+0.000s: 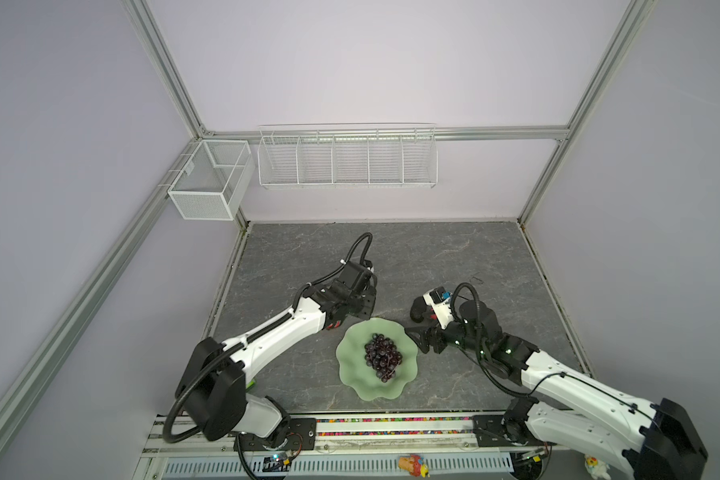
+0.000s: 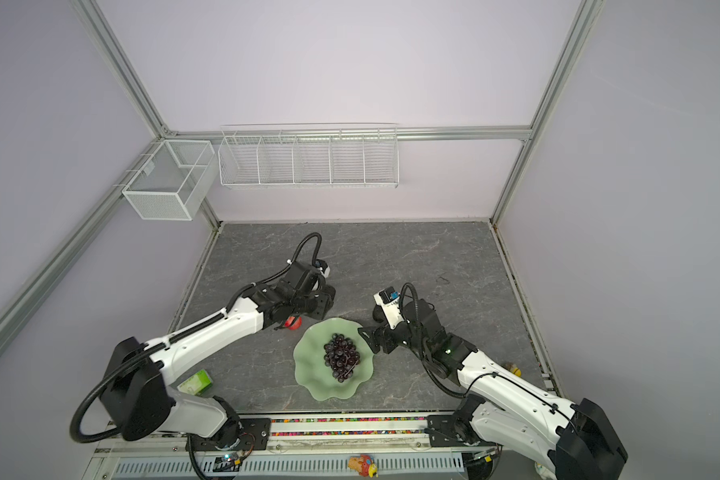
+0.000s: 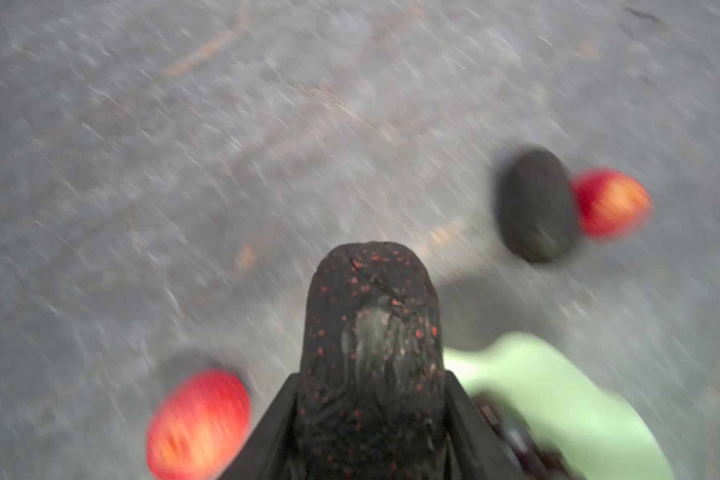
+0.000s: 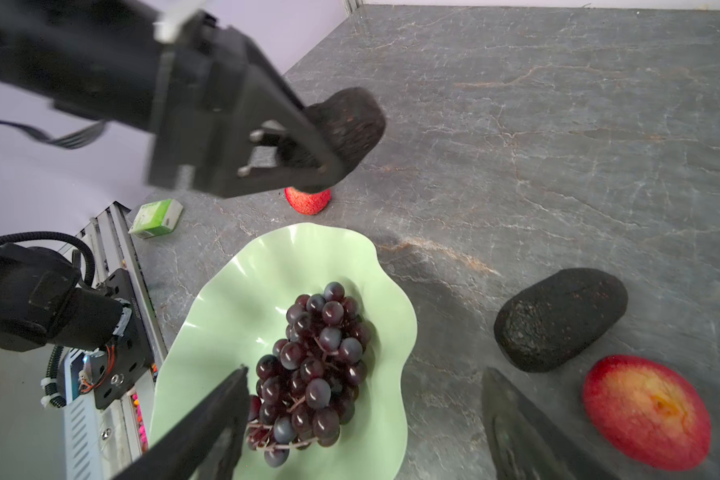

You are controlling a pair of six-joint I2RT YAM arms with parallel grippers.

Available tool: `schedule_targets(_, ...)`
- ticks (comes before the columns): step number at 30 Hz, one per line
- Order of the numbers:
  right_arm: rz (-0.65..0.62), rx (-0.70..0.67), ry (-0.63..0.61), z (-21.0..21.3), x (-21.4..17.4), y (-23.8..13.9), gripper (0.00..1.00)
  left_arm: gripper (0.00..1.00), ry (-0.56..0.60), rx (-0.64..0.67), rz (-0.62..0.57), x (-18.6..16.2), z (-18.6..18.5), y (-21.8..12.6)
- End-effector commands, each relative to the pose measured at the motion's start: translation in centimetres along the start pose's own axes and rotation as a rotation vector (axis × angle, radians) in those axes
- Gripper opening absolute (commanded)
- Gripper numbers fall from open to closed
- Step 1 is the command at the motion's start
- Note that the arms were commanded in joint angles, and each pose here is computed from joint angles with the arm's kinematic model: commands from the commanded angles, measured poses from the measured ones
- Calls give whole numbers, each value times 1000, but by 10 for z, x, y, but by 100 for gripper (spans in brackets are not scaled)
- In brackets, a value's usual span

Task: Place and organize the fake fruits in the fruit bowl
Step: 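Grasp an avocado with the left gripper and place it in the bowl beside the grapes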

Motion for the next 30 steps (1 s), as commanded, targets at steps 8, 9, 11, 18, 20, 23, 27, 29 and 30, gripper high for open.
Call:
schedule_targets(8, 28, 4, 24, 2, -16, -13, 88, 41, -88, -9, 202, -83, 3, -22)
schedule_targets(9, 23, 2, 25, 3, -16, -14, 88, 41, -82, -18, 222, -87, 1, -19)
schedule_targets(11, 17, -1, 31, 3, -17, -16, 88, 41, -61, 12, 266, -94, 0, -13)
schedule_targets(18, 8, -21, 36, 2, -23, -24, 88, 46, -32, 48, 293, -98, -1, -4)
schedule_targets(20, 10, -26, 34, 2, -23, -25, 88, 47, -26, 50, 298, -99, -1, -1)
schedule_targets(23, 11, -28, 30, 2, -23, -25, 88, 49, -19, 54, 311, -100, -2, 3)
schedule_targets(27, 14, -26, 31, 2, -22, -23, 88, 52, -10, 54, 312, -98, -4, 7)
schedule_targets(29, 16, -22, 28, 2, -22, -22, 88, 53, -8, 56, 309, -96, -5, 9)
schedule_targets(30, 15, -20, 27, 2, -22, -22, 88, 53, -6, 56, 309, -95, -5, 9)
Point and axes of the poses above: each gripper's point midway between its finger pads, its own y axis out along the fingers, its own z axis along the line the jaws close on, x = y × z, the point moved 10 cm from there along -y, back along the fingers, and after that the axes turned 6 degrees about -y, right-handed, at the moved point
